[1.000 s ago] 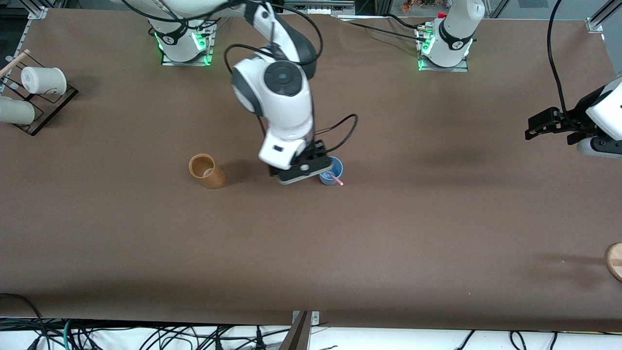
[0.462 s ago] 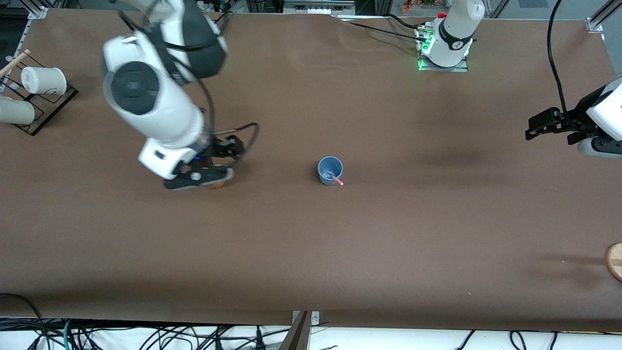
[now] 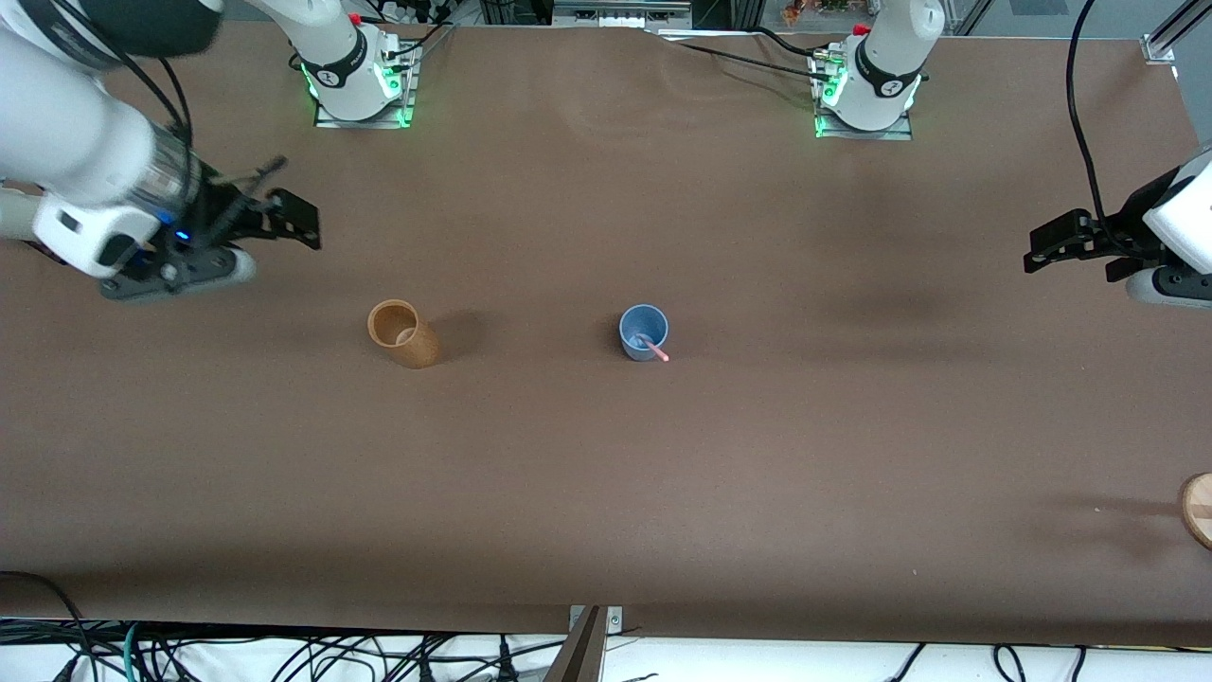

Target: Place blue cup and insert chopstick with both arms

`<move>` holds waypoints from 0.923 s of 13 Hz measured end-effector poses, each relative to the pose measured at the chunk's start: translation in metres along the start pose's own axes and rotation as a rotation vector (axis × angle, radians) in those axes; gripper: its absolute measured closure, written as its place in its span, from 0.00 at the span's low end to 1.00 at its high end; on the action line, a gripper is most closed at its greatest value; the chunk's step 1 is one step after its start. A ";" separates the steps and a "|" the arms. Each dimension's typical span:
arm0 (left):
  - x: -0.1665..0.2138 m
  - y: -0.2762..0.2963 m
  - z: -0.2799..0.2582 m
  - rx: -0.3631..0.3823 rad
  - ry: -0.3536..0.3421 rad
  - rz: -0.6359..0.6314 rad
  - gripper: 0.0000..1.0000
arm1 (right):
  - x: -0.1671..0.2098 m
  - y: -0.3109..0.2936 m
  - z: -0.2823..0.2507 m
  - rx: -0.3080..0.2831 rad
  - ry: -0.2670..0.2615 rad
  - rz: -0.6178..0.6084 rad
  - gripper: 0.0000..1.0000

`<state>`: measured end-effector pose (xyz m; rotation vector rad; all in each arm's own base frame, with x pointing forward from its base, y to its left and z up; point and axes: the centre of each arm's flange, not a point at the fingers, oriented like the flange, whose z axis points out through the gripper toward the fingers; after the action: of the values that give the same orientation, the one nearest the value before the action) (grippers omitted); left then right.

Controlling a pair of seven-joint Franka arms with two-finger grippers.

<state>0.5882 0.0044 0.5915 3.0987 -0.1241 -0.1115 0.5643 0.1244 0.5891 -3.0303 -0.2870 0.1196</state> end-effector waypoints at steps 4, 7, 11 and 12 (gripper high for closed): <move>0.000 0.000 0.000 0.000 0.000 0.000 0.00 | -0.032 0.010 -0.002 -0.023 0.023 -0.012 0.00; 0.000 0.000 0.000 0.000 0.000 -0.001 0.00 | -0.030 0.010 -0.001 -0.049 0.032 -0.018 0.00; -0.001 -0.008 0.000 -0.001 0.001 -0.015 0.00 | -0.029 0.007 -0.007 -0.082 0.045 -0.030 0.00; -0.001 -0.009 0.000 -0.001 0.001 -0.017 0.00 | -0.029 0.007 -0.007 -0.083 0.046 -0.031 0.00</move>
<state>0.5880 0.0134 0.5915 3.0996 -0.0972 -0.1110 0.5378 0.1117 0.5976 -3.1037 -0.3426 0.0370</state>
